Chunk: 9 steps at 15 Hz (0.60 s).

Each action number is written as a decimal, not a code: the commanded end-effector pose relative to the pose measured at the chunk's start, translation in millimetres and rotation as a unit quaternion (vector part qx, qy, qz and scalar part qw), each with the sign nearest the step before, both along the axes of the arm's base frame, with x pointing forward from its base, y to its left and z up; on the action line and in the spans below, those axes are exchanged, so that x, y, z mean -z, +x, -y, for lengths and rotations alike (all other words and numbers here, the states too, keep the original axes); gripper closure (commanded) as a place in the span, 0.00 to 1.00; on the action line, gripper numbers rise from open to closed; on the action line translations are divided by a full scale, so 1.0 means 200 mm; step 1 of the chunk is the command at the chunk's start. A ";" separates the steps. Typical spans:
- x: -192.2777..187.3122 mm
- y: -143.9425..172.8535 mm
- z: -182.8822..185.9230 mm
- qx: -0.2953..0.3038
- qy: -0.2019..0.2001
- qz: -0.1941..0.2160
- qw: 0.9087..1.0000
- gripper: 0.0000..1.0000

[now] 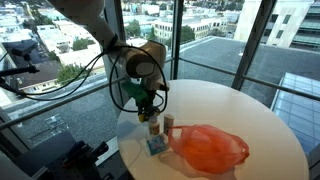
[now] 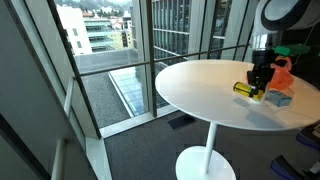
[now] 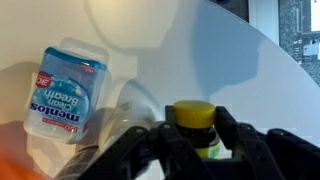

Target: Remove the yellow and brown bottle from the plastic bag and put it on the table

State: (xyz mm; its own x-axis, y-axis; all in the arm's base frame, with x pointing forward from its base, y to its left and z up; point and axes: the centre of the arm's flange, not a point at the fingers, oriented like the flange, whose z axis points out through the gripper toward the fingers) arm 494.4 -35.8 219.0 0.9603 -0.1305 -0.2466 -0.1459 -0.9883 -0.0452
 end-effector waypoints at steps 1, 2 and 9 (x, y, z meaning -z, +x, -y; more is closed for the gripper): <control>0.02 0.02 0.07 0.002 -0.014 0.005 1.000 0.81; 0.03 0.02 0.08 0.002 -0.015 0.006 1.000 0.81; 0.08 0.02 0.09 -0.002 -0.018 -0.002 1.000 0.81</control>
State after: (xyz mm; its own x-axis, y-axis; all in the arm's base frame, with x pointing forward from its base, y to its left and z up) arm 494.5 -50.7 210.8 0.9612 -0.1381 -0.2386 -0.1473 -0.9889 -0.0209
